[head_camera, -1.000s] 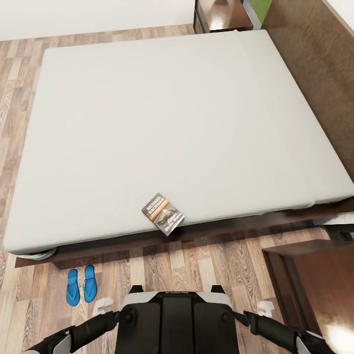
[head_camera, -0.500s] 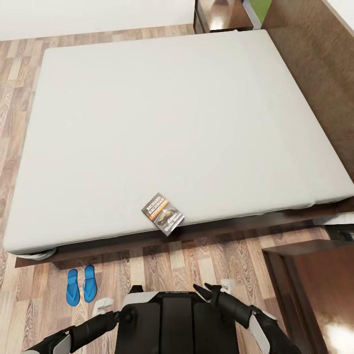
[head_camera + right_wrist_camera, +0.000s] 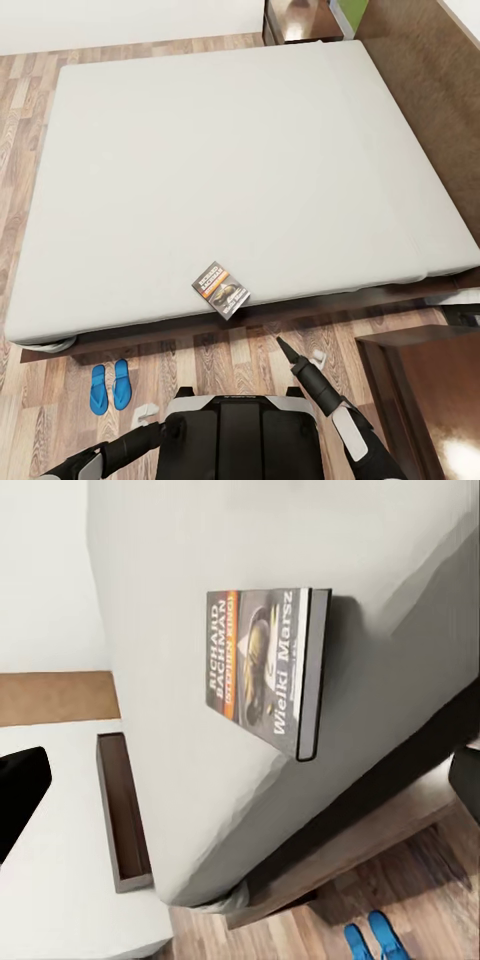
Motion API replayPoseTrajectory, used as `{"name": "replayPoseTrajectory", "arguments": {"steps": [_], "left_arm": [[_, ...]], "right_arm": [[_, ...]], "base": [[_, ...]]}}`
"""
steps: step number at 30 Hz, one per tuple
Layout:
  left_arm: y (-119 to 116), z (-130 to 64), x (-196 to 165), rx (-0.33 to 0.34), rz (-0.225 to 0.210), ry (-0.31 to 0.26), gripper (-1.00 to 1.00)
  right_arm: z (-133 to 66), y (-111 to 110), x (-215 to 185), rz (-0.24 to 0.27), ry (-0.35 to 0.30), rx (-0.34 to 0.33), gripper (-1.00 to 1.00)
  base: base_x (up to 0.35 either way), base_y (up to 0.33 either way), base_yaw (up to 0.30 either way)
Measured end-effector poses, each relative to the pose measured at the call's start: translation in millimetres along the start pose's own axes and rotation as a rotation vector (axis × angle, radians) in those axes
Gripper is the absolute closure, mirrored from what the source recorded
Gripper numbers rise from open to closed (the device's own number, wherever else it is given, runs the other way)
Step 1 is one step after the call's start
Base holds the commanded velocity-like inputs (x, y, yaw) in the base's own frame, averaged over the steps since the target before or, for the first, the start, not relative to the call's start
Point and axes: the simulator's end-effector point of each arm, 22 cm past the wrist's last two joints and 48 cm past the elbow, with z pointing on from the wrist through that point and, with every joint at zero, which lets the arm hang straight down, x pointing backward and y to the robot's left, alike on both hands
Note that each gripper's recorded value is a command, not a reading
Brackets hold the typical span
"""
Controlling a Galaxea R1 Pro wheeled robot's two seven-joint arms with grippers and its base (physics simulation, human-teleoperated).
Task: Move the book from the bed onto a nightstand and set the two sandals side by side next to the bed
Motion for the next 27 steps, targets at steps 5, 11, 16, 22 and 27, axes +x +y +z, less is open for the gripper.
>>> {"name": "replayPoseTrajectory", "arguments": {"steps": [5,11,16,22,27], "left_arm": [[-2,2.2,1,0.004,-0.001,0.001,-1.0],[-6,5.5,4,0.01,-0.004,0.004,-1.0],[-7,5.9,4,0.012,-0.005,0.003,-1.0],[-12,10.3,7,0.02,-0.007,0.007,-1.0],[-13,11.2,8,0.022,-0.009,0.007,-1.0]], "right_arm": [[-0.2,0,-1,0.018,-0.008,0.001,-1.0],[4.8,13,14,0.28,0.029,-0.041,-1.0],[9.7,22,30,0.387,0.076,-0.059,-1.0],[18.9,35,46,0.416,0.104,-0.079,-1.0],[21.0,39,55,0.41,0.131,-0.086,-1.0]], "base": [[0.0,0.0,0.0],[0.0,0.0,0.0],[0.0,0.0,0.0],[0.0,0.0,0.0],[0.0,0.0,0.0]]}}
